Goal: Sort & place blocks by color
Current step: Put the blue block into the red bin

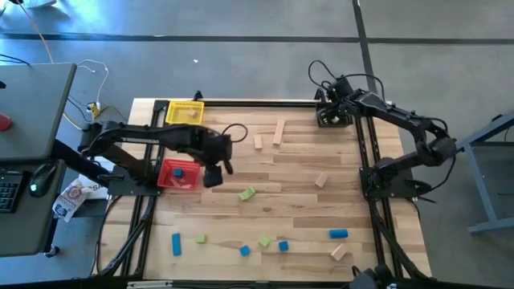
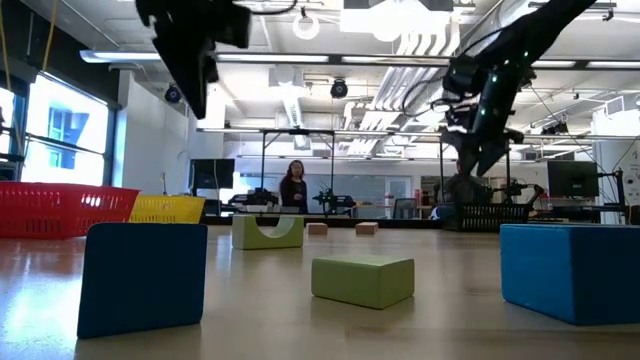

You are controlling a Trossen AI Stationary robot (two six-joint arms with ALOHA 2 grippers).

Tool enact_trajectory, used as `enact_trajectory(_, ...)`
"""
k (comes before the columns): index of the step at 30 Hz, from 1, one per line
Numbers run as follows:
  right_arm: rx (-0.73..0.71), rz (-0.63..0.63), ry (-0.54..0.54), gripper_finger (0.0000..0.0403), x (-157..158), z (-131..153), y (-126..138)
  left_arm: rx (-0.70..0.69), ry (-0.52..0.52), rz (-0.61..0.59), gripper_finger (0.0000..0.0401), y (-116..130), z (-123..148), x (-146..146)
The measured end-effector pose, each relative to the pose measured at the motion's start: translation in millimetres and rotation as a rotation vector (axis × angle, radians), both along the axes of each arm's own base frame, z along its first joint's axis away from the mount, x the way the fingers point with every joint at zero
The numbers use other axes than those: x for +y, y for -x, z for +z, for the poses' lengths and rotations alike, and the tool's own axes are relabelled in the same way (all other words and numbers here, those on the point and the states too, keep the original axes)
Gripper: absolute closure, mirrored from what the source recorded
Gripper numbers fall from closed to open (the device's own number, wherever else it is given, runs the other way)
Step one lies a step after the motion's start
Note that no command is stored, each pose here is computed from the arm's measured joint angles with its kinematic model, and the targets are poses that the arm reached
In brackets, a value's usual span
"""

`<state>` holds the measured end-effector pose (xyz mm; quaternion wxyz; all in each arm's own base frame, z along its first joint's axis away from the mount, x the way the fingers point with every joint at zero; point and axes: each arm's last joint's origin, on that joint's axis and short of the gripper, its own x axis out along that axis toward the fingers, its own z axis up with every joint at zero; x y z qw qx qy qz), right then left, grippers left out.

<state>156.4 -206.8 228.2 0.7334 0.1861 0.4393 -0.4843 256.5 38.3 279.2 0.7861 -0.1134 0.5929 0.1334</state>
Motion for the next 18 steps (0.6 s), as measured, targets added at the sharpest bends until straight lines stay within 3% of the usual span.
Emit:
enact_trajectory(9,-0.181,0.137,-0.007,0.0180,34,28,-10,-0.055,0.036,0.003,0.0217,8,11,-37)
enact_trajectory(18,-0.194,0.235,-0.025,0.0180,58,30,-28,-0.046,0.016,-0.093,0.0217,12,11,-76)
